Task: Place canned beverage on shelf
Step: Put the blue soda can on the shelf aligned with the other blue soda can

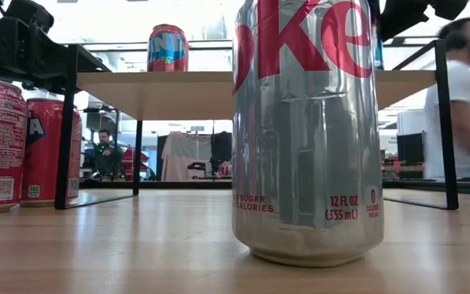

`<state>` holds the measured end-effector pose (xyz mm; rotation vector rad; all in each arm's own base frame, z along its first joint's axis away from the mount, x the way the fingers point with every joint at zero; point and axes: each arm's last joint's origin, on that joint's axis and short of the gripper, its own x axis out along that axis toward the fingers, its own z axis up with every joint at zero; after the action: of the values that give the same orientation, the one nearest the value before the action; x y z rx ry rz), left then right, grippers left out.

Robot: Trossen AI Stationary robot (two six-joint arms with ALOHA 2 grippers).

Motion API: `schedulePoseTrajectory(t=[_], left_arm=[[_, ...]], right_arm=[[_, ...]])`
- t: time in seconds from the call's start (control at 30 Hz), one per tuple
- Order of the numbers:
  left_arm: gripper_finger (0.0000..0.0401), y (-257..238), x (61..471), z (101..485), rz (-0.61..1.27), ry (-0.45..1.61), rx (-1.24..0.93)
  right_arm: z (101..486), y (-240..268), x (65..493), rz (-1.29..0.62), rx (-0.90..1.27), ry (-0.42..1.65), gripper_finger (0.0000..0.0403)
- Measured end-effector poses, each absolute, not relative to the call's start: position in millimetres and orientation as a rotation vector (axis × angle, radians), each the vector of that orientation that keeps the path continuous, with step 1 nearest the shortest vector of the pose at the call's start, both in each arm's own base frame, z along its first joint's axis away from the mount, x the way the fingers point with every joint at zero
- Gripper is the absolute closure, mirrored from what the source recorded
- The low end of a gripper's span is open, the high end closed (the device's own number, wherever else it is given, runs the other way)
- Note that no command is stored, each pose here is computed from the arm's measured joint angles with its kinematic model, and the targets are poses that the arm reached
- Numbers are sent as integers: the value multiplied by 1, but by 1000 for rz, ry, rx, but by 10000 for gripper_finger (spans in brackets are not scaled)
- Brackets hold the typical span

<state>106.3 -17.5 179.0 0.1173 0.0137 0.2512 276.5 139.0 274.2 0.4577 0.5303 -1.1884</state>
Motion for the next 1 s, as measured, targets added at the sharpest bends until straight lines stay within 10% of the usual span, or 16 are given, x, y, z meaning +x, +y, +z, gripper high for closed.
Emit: schedulePoseTrajectory(t=[0.53,1.0], left_arm=[[1,-17,106,179,252,14,117],[1,-17,106,179,252,14,117]], right_arm=[[274,143,275,-1177,461,534,159],[276,151,277,-1137,507,585,47]])
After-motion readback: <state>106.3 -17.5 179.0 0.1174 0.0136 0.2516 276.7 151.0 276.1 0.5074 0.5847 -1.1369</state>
